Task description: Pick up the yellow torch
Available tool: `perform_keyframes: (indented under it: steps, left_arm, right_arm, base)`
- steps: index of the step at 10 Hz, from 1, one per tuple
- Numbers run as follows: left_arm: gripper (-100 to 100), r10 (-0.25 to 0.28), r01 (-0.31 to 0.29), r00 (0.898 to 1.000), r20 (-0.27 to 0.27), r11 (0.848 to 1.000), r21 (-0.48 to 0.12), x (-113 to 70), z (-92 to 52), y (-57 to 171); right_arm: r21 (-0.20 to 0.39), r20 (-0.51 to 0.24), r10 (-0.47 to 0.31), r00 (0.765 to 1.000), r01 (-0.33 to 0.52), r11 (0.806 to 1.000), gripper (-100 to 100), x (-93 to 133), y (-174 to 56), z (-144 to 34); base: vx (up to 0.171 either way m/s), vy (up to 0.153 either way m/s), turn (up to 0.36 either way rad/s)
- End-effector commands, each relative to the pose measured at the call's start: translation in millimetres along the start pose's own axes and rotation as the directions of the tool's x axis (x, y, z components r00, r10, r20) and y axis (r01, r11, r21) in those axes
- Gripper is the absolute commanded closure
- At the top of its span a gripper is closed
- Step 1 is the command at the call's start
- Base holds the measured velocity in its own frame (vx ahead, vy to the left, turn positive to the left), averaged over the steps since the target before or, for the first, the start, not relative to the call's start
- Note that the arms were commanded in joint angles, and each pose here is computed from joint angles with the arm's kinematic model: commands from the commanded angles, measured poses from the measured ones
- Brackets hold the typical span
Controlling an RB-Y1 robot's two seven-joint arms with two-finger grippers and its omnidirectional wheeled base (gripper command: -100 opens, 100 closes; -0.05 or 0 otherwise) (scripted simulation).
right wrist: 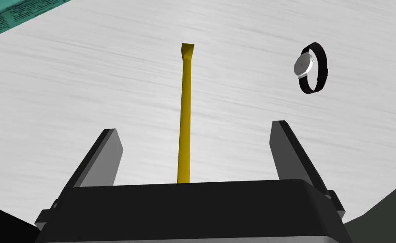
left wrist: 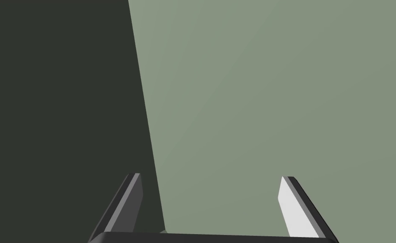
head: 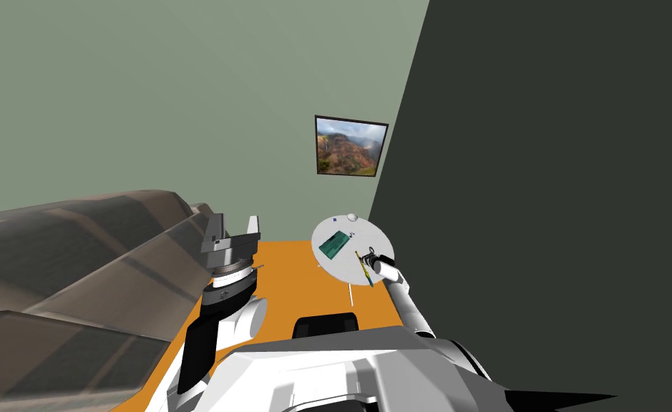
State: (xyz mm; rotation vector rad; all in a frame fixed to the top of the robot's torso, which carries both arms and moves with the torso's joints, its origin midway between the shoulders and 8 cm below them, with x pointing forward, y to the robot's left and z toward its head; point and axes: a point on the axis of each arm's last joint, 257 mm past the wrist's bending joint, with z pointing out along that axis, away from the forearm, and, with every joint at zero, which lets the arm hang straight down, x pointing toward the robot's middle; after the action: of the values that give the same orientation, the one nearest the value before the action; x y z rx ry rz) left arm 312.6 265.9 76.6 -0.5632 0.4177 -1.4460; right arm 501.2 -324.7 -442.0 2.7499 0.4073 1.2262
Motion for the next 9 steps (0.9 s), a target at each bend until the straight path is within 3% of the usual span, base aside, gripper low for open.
perform_keyframes:
  steps: [1, 3, 6, 7, 9]
  left_arm:
    - [0, 0.000, 0.000, 1.000, 0.000, 1.000, 0.000, 0.0, 0.0, 0.0]
    - [0, 0.000, 0.000, 1.000, 0.000, 1.000, 0.000, 0.0, 0.0, 0.0]
    - [0, 0.000, 0.000, 1.000, 0.000, 1.000, 0.000, 0.0, 0.0, 0.0]
    - [0, 0.000, 0.000, 1.000, 0.000, 1.000, 0.000, 0.0, 0.0, 0.0]
    - [0, 0.000, 0.000, 1.000, 0.000, 1.000, 0.000, 0.0, 0.0, 0.0]
  right_arm:
    - [0.039, 0.060, 0.038, 0.997, -0.041, 0.998, -100, -16.4, -14.9, 5.9]
    - [0.041, 0.067, 0.040, 0.997, -0.043, 0.998, -100, -20.0, -15.8, 6.4]
    - [0.108, 0.211, 0.113, 0.971, -0.138, 0.985, -100, -68.5, -42.7, 8.8]
    - [0.109, 0.216, 0.113, 0.970, -0.139, 0.984, -100, -70.7, -43.4, 8.8]
    - [0.133, 0.300, 0.143, 0.943, -0.190, 0.973, -100, -99.7, -57.3, 5.8]
  base:
    - [0.018, -0.034, 0.032]
    - [0.010, -0.017, 0.013]
    - [0.025, -0.040, 0.053]
    - [0.017, -0.038, 0.015]
    - [0.014, -0.036, 0.030]
